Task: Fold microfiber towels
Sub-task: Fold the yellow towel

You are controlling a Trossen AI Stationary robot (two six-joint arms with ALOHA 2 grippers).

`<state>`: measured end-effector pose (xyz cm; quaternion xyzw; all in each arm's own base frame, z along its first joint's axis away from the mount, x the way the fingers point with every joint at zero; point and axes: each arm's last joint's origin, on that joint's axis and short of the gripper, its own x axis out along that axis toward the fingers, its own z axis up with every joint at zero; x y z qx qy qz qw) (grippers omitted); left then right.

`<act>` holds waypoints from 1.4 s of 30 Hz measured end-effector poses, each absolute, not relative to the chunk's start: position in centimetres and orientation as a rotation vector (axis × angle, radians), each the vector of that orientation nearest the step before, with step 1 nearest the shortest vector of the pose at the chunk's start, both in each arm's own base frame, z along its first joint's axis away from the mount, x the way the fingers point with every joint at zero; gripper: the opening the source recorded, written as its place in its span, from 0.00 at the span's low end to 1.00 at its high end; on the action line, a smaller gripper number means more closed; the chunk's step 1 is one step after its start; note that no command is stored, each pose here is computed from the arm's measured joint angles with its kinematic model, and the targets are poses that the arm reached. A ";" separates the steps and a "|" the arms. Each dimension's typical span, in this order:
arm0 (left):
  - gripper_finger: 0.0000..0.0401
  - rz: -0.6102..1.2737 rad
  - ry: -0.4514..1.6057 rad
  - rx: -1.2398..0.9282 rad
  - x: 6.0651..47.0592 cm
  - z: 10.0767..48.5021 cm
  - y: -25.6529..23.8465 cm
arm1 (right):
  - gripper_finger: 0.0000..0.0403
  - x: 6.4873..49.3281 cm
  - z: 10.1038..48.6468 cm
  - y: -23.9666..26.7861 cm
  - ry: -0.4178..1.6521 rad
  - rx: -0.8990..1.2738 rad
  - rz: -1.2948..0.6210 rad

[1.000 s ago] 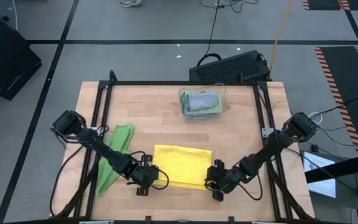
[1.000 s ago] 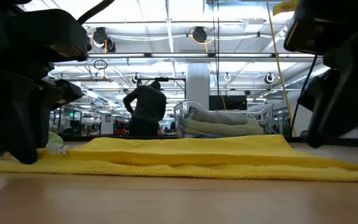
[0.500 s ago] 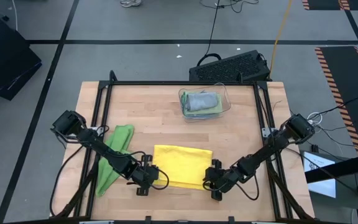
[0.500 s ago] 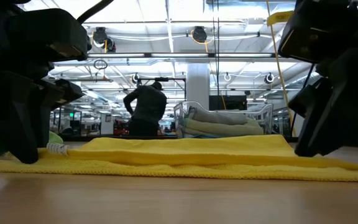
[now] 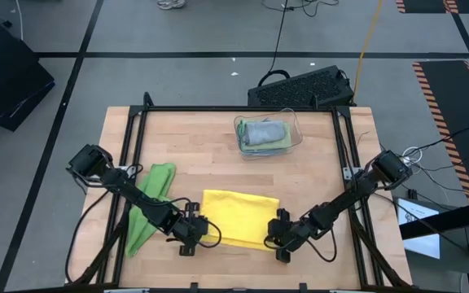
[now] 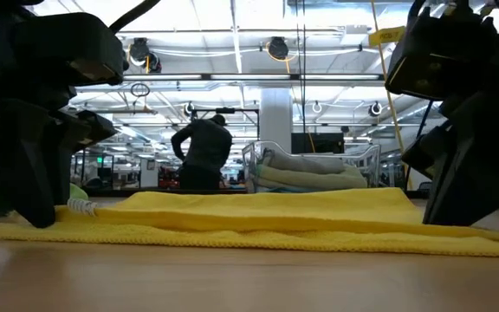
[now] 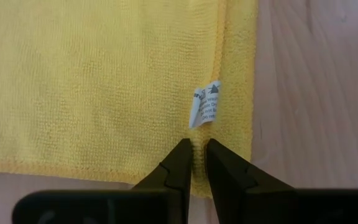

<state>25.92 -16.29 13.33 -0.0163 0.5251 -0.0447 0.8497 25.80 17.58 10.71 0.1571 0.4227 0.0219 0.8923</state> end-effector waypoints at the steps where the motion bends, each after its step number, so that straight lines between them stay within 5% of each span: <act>1: 0.13 -0.091 1.107 -0.039 26.0 13.3 -16.2 | 0.01 25.8 10.7 17.5 0.878 0.338 0.042; 10: 0.13 -0.099 1.132 -0.137 26.0 13.8 -16.0 | 0.02 25.4 12.0 17.9 0.891 0.438 0.075; 22: 0.13 -0.105 1.130 -0.134 26.1 13.8 -16.0 | 0.31 25.1 11.7 18.5 0.856 0.337 0.078; 32: 0.09 -0.131 1.112 -0.154 26.0 14.7 -16.0 | 0.19 25.4 11.8 18.5 0.832 0.306 0.115; 42: 0.02 -0.144 1.055 -0.185 25.7 16.6 -15.7 | 0.19 25.4 11.8 18.5 0.837 0.324 0.129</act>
